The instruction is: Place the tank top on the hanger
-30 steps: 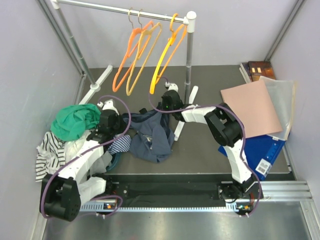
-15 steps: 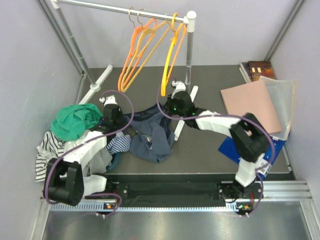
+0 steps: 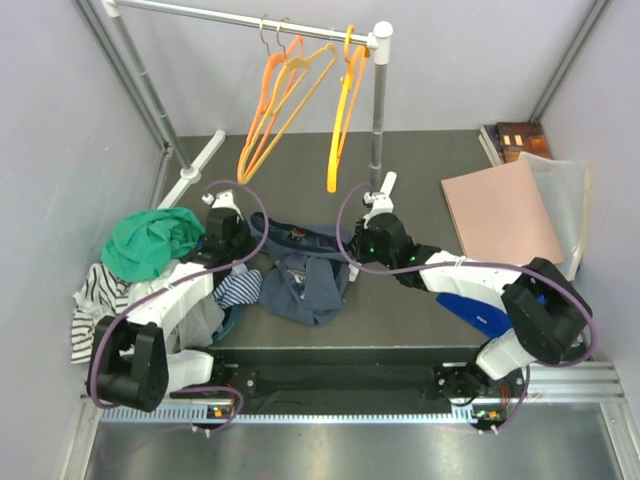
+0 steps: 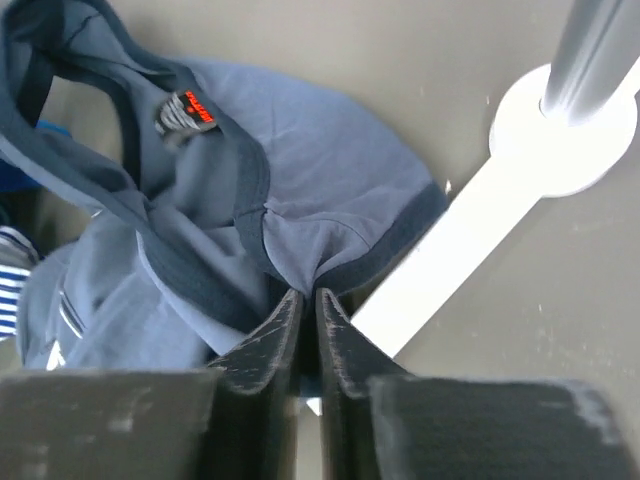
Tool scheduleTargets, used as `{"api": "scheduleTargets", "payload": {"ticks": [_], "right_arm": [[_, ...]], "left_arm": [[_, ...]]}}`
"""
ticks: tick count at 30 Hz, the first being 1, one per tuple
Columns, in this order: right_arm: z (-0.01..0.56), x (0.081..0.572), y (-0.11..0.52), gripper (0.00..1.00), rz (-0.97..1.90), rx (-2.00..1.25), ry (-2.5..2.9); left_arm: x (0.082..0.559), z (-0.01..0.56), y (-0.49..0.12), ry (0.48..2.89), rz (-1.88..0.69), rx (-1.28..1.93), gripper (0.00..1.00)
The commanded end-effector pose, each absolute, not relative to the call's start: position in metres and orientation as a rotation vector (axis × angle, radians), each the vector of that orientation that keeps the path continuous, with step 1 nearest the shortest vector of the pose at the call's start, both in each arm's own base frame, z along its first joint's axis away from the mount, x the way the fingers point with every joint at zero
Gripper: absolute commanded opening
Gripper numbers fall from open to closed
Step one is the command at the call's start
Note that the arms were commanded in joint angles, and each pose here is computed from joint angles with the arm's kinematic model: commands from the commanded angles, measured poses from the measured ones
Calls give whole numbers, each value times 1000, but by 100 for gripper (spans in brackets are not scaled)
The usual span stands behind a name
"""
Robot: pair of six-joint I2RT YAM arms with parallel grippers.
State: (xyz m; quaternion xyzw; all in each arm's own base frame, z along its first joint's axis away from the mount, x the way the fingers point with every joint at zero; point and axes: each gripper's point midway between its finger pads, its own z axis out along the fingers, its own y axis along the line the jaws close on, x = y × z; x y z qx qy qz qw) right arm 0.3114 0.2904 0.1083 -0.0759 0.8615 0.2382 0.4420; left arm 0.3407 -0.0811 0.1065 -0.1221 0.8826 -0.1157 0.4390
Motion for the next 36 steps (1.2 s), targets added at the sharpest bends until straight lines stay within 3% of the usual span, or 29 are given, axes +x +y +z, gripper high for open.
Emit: {"api": "scheduleTargets", "payload": {"ticks": [1,2,4,5,6,7,14,21,30,36], "right_arm": [[123,313,292,29,575,-195,2120],[126,313,289,37,557,-196,2115],[143,312,282,64,523,-214,2076],[148,311,278,69,511,-221,2064],[161,308,273,72,505,-238,2028],[165,306,266,79,476,-235,2020],[217,276,214,81,377,-233,1906],[339,254,186,84,474,-199,1608],[501,243,213,84,706,-214,1159],[544,264,241,83,720,-229,1111]], "left_arm": [[330,98,-102,2222,-445,-269,2],[328,97,-102,2229,-444,-281,29],[328,104,-99,2208,-438,-301,67],[329,109,-99,2194,-439,-307,87],[330,116,-97,2171,-435,-311,99],[331,122,-97,2157,-434,-312,99],[338,147,-80,2092,-342,-359,99],[349,157,-79,2058,-332,-363,99],[350,162,-77,2045,-323,-345,99],[345,161,-74,2040,-310,-349,99]]}}
